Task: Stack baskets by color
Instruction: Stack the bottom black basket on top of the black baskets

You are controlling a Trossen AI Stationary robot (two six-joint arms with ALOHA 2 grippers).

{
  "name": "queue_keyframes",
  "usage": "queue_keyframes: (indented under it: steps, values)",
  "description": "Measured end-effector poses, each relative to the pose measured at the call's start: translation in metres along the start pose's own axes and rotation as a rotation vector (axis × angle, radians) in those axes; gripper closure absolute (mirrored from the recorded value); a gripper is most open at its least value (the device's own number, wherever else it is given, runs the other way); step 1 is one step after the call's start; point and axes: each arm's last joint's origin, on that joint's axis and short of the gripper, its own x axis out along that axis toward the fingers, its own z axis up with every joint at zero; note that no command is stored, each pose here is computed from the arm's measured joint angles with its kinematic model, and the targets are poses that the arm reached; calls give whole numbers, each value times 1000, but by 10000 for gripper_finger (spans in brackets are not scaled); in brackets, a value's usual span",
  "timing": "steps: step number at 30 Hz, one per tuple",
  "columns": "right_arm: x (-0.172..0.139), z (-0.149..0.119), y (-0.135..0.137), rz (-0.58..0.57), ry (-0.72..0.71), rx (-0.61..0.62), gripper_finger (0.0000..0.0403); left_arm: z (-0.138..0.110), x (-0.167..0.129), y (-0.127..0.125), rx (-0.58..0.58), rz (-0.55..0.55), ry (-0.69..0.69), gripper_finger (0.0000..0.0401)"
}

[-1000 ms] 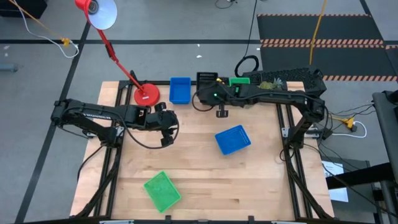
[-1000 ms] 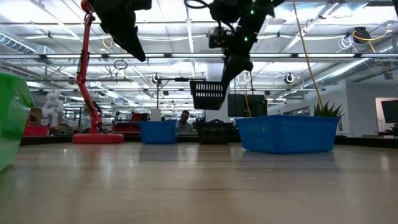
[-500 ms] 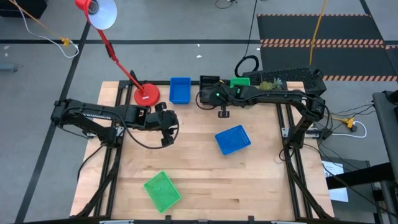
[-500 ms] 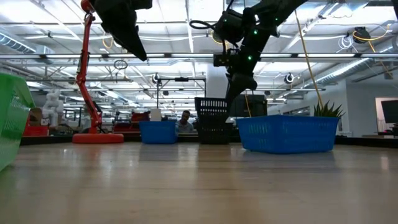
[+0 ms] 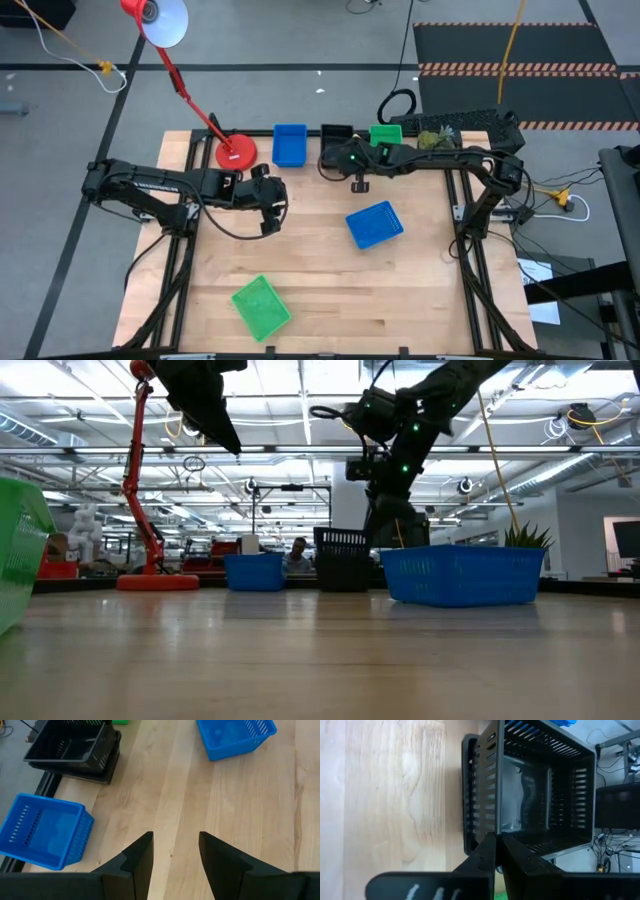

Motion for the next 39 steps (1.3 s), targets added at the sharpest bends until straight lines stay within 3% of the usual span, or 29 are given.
queue_keyframes:
  steps: [9, 20, 30, 36, 39]
  values:
    - [4, -3, -6, -51, -10, 22, 357, 0, 0, 0, 0, 0, 0, 242]
    - [4, -2, -5, -25, -29, 23, 313, 0, 0, 0, 0, 0, 0, 242]
    - [-3, 4, -6, -47, -77, 113, 252, 0, 0, 0, -1, -1, 0, 242]
    - [-9, 11, 5, 87, -165, 129, 252, 0, 0, 0, 5, -1, 0, 242]
    - [-3, 9, 9, 97, -179, 143, 268, 0, 0, 0, 5, -1, -2, 242]
